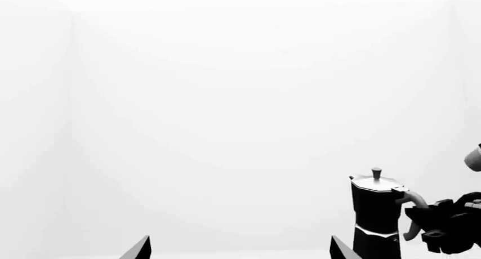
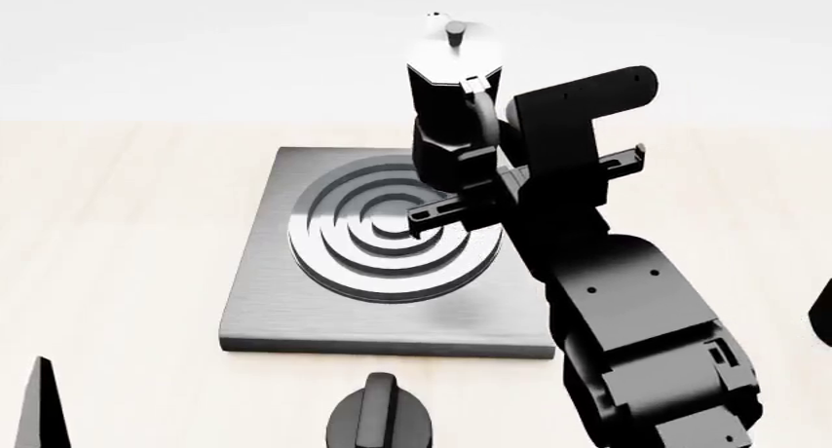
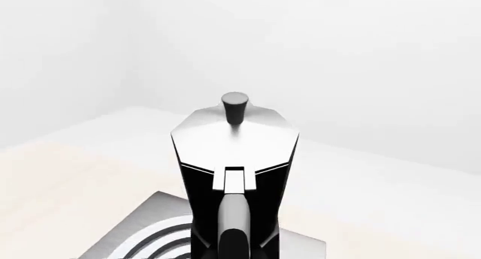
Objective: Put both moka pots on the stove.
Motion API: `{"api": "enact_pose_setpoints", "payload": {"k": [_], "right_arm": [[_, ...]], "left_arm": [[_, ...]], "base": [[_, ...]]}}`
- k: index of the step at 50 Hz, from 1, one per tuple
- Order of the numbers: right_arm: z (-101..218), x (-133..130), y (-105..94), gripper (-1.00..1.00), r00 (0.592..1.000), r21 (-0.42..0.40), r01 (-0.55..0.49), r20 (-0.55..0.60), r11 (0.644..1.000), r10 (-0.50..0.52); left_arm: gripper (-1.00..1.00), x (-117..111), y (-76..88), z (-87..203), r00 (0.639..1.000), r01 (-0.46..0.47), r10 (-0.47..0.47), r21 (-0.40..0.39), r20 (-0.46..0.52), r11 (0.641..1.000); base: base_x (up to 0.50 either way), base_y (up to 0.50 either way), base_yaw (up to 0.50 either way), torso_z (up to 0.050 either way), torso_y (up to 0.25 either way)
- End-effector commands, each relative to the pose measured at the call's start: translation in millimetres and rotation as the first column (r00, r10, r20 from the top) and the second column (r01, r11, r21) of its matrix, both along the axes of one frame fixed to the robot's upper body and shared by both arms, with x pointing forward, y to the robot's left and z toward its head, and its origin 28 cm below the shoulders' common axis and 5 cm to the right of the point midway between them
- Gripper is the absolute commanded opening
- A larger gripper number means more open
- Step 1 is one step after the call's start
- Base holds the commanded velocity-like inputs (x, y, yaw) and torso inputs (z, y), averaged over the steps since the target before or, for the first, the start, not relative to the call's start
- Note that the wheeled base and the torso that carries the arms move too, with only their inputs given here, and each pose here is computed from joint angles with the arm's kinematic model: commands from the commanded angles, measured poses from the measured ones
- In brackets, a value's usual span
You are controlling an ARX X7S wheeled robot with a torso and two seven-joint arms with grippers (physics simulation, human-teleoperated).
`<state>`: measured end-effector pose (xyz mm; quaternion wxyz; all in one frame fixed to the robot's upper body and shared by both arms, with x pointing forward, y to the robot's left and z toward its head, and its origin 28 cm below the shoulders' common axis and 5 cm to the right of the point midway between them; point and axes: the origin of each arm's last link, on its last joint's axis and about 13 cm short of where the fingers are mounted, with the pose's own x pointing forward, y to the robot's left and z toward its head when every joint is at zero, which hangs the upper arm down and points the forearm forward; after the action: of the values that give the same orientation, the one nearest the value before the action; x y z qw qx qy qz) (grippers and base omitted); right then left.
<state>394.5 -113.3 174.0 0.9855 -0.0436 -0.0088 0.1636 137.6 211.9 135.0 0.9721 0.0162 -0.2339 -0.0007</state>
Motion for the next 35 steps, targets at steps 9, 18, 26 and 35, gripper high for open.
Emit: {"api": "enact_pose_setpoints", "payload": {"k": [9,18,26,35], "right_arm": [[5,19,23.3,-1.0,0.997,0.028,-0.052,0.063,0.998,0.05],[-8,28,36.8,-1.0,0.996,0.047,-0.07,0.062,0.996,0.067],[-10,32,45.6,-1.0,0.995,0.046,-0.086,0.056,0.995,0.083],[-10,30,55.7,-1.0,0.992,0.04,-0.112,0.06,0.993,0.11]], "left_arm": [[1.0,1,0.1,-3,1.0,0.017,-0.017,0.004,-0.005,1.0],[1.0,-1,0.5,-2,0.999,0.035,-0.035,-0.002,-0.003,0.999],[1.0,-1,0.4,-3,0.999,0.043,-0.043,0.003,0.001,0.999],[1.0,-1,1.3,-3,0.999,0.038,-0.038,0.003,0.003,0.999]], "base": [[0.0,0.0,0.0,0.0,0.001],[0.0,0.0,0.0,0.0,0.001],[0.0,0.0,0.0,0.0,0.001],[0.0,0.0,0.0,0.002,0.001]]}}
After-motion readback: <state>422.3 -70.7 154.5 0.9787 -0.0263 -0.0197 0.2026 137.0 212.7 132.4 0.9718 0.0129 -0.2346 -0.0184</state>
